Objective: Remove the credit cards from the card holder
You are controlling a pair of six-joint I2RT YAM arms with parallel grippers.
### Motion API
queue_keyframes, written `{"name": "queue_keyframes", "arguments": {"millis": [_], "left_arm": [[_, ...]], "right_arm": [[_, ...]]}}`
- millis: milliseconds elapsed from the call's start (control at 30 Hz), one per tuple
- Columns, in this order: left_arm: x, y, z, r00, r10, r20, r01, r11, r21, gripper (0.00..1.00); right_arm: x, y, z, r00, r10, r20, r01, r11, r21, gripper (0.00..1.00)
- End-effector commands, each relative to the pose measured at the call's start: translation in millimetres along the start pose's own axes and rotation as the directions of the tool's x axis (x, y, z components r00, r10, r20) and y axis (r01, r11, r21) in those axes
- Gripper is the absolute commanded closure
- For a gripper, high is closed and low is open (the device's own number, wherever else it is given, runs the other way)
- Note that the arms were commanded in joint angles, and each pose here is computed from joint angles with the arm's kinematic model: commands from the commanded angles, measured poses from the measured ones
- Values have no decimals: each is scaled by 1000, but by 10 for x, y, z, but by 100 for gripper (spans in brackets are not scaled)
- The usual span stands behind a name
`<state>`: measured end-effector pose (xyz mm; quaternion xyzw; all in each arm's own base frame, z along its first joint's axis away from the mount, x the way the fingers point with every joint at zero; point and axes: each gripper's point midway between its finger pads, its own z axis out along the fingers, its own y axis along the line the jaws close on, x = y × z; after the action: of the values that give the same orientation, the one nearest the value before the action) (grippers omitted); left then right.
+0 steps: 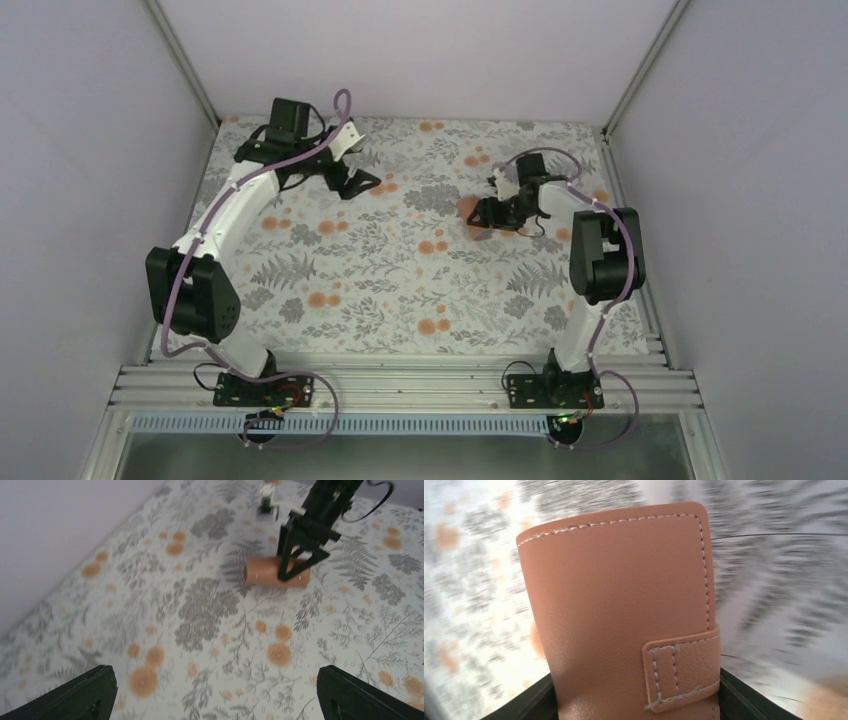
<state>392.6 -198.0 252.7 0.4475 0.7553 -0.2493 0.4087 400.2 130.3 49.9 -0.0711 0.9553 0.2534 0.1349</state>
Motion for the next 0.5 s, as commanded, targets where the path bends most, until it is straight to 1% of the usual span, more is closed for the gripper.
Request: {"name": "queue_keyframes", "arguments": {"millis": [0,33,100,133,167,200,233,300,333,367,467], "left_arm": [[-191,-330,87,994,108,-11,-106,986,128,0],[-205,-405,126,987,159,-11,-156,979,134,0],[-173,-593,237,950,312,-14,-307,941,144,0],[-137,-692,285,918,397,-19,-390,909,148,0],[-98,-786,335,873,487,-33,-478,866,147,0],[-38,-855,383,813,579,-58,-567,811,144,0],[36,-902,422,738,668,-98,-654,743,143,0],[141,-1043,439,579,806,-121,-784,592,190,0],[203,-1116,433,527,841,-123,-805,540,245,0],[223,-1158,413,501,858,-115,-812,512,279,0],[208,-1153,372,454,884,-111,-839,466,281,0]], "right_arm": [[108,780,-101,996,-83,-10,75,937,-342,54],[135,871,-98,995,-95,-18,81,925,-371,54],[207,1091,-106,991,-132,-31,106,895,-434,54],[236,1201,-121,988,-151,-35,119,880,-460,54],[275,1303,-131,984,-173,-40,133,870,-475,54],[309,1393,-135,981,-190,-46,144,861,-488,54],[337,1486,-146,977,-206,-50,154,852,-499,54],[413,1681,-167,969,-241,-59,174,828,-533,54],[459,1774,-174,963,-260,-65,183,816,-548,53],[517,1877,-168,956,-284,-73,197,806,-558,52],[600,2081,-175,939,-337,-76,234,783,-577,52]]}}
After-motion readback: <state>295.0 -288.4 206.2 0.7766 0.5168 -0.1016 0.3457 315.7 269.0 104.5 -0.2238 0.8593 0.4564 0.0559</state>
